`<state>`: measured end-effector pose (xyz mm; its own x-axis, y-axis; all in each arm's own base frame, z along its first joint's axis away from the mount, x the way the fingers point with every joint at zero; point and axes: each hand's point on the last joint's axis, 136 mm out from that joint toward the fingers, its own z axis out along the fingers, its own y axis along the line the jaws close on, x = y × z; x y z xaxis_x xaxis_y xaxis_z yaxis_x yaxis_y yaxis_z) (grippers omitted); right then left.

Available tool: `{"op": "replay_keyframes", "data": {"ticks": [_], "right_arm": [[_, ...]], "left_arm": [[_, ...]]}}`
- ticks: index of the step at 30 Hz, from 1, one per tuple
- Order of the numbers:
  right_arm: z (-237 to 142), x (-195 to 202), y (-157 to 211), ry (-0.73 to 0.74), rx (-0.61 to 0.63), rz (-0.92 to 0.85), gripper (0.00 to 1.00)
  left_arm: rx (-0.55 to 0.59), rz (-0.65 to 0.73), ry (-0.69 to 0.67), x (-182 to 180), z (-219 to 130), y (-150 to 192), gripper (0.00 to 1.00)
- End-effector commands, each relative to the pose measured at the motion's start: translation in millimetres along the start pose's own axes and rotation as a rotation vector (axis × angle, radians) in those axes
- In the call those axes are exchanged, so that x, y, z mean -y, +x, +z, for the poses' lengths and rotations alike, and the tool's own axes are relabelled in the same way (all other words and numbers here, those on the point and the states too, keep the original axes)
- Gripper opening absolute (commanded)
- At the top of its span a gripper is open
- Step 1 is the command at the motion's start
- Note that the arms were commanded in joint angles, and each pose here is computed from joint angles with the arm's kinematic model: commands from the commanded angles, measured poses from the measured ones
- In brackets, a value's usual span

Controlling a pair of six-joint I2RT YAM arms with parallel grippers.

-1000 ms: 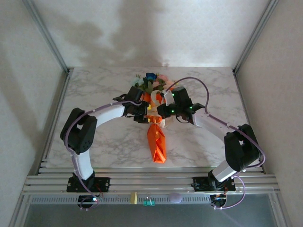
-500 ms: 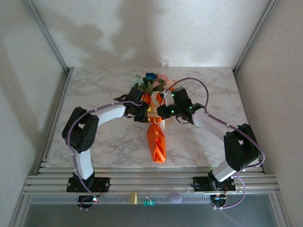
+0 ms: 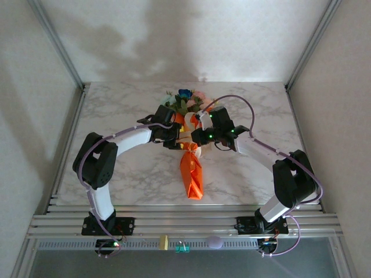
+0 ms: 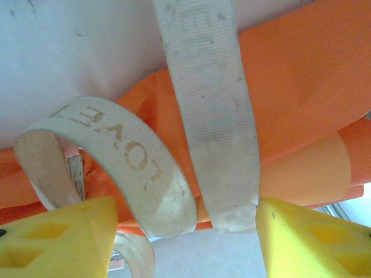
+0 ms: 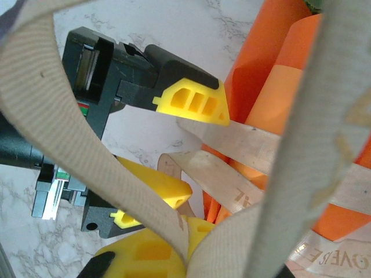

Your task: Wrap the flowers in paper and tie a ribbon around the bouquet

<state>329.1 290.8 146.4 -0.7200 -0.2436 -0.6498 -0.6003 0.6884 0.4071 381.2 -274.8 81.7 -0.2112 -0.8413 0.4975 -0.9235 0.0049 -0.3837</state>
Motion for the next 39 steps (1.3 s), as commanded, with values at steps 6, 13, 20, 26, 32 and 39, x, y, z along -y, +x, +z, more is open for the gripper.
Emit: {"op": "replay_keyframes", "data": {"ticks": [6,13,20,26,32,39], "right_arm": [[0,-3,-8,-0.020,0.001,0.006,0.00],[1,-3,-10,-0.023,-0.002,0.006,0.00],[1,-4,-12,-0.021,-0.003,0.002,0.00],[1,-4,-12,-0.019,-0.012,-0.001,0.00],[1,-3,-8,-0.017,-0.040,0.013,0.00],[7,6,-9,-0.003,-0.139,0.147,0.00]], "left_arm": [[0.007,-0.012,-0.008,7,12,-7,0.56],[0.021,-0.004,-0.036,1,14,-11,0.40],[0.028,0.003,-0.033,0,6,-10,0.35],[0.039,0.008,-0.042,-5,2,-12,0.24],[0.051,0.014,-0.027,-3,-1,-13,0.13],[0.043,0.023,-0.014,-4,-3,-12,0.07]]}}
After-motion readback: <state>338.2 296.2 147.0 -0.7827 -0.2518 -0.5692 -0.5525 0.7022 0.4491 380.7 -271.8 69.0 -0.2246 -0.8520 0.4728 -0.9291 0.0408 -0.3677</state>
